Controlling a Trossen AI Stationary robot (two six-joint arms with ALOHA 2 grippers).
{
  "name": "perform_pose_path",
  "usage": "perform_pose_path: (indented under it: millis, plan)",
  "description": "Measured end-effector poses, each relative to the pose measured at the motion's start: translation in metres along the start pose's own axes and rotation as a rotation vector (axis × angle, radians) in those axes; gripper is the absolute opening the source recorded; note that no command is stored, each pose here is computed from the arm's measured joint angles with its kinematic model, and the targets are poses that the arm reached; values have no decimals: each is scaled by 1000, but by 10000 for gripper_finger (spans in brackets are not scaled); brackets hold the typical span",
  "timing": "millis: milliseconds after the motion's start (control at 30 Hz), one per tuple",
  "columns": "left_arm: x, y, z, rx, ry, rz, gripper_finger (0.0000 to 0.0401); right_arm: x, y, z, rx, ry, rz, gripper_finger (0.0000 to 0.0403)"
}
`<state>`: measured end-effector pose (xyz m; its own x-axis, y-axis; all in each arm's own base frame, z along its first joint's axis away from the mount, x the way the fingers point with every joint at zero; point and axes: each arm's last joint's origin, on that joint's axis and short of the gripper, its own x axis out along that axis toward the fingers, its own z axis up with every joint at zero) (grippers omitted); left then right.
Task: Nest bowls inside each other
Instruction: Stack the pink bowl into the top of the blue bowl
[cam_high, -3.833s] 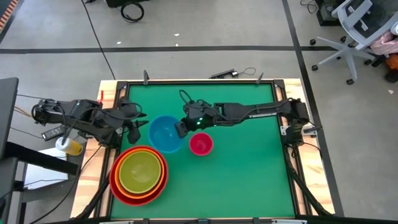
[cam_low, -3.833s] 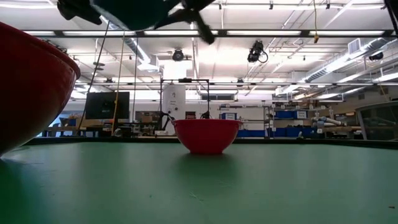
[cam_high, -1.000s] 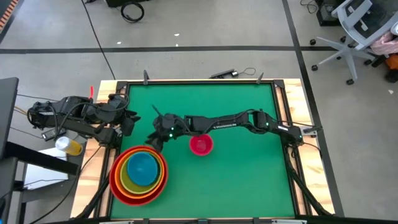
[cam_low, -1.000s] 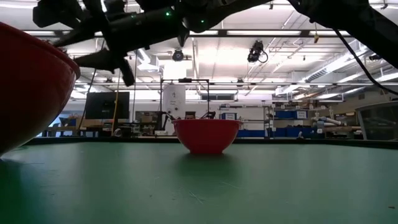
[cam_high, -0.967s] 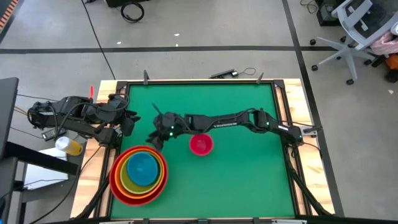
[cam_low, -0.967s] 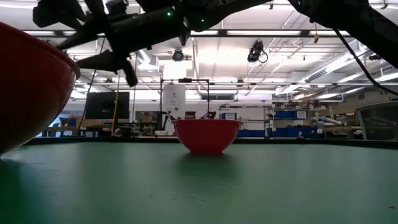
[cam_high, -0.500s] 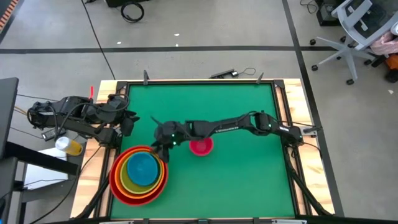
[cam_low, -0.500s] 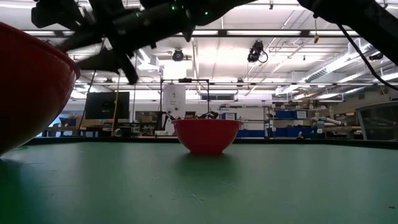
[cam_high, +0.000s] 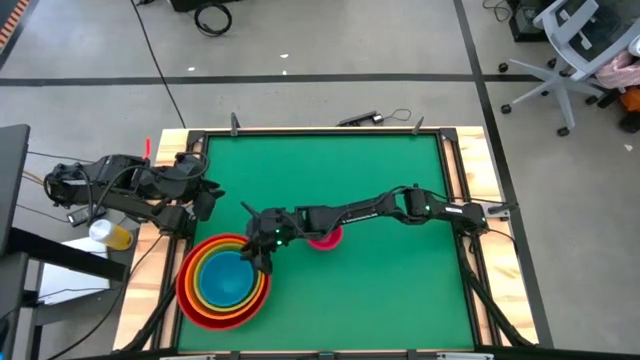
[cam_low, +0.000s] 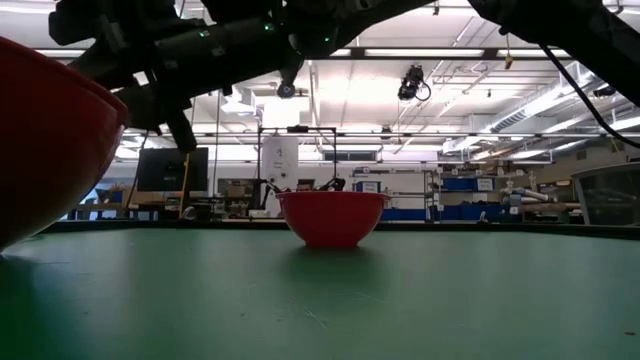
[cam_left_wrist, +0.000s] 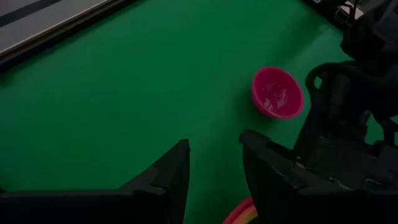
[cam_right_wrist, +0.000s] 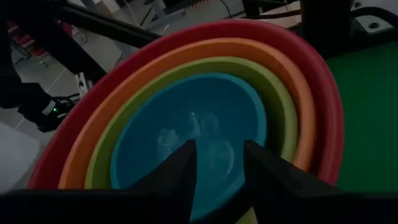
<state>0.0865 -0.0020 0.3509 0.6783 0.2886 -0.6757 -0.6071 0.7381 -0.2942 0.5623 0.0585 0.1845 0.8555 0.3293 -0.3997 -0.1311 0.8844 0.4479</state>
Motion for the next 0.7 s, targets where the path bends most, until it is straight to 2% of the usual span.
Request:
perform_pose_path:
  millis: [233,467,567,700]
  plan:
    - [0,0,0,11,0,0,151,-11,8,17,-4,-43,-5,129]
    - [0,0,0,11,1,0,151,-22,-7,30,109,-40,-38,129]
    - [0,0,0,12,1,0,151,-36,-10,42,144,-34,-59,129]
    - [0,0,0,37,1,0,151,-68,-11,60,144,13,-163,129]
